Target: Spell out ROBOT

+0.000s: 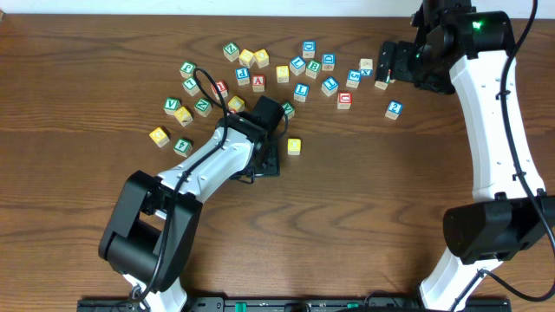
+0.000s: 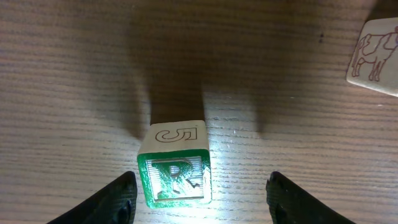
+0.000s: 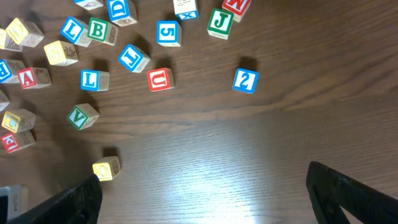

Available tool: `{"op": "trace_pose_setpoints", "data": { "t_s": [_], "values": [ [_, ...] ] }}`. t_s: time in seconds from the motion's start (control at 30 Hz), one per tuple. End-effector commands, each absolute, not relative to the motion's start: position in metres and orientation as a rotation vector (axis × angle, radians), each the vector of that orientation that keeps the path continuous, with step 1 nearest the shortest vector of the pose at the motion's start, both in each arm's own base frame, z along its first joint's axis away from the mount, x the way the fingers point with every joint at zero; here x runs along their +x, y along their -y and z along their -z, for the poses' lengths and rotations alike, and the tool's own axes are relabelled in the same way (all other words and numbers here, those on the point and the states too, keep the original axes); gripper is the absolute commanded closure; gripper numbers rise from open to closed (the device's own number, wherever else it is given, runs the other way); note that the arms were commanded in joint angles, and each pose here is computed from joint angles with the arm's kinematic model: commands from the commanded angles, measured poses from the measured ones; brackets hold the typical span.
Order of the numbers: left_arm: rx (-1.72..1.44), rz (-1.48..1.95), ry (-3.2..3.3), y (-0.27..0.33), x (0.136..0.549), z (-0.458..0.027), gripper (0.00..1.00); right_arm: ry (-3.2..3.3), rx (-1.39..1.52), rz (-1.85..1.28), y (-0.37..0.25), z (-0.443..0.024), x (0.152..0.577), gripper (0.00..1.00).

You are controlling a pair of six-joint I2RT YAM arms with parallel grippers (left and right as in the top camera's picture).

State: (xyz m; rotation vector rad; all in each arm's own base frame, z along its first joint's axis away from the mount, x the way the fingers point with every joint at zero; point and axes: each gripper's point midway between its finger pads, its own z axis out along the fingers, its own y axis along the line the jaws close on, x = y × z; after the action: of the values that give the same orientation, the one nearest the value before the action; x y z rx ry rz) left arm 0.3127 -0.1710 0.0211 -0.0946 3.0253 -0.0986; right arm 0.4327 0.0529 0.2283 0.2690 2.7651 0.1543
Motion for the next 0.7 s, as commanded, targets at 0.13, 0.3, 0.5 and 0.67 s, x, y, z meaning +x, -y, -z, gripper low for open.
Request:
{"op": "trace_pose_setpoints", "data": {
  "t_s": [0.13,0.3,0.5,0.67],
  "values": [
    [-0.076,0.078,-3.049,0.1687,0.3088,-0.011,0.38,-2.753,0.254,-0.158,-0.0522,-0.2351,0.429,0.01],
    [-0.07,0.084,-3.046,0.1696,0.3097,-0.011,0.39,-2.753,0.254,-0.158,-0.0522,-0.2351,0.429,0.01],
    [-0.073,0.088,-3.057,0.1698,0.3093,-0.0068,0.44,-2.753,0.255,-0.158,-0.0522,-0.2351,0.4291,0.01],
    [-0.074,0.088,-3.057,0.1698,0.3093,-0.0068,0.46,-2.753,0.255,-0.159,-0.0522,-0.2351,0.4291,0.01]
  ]
}}
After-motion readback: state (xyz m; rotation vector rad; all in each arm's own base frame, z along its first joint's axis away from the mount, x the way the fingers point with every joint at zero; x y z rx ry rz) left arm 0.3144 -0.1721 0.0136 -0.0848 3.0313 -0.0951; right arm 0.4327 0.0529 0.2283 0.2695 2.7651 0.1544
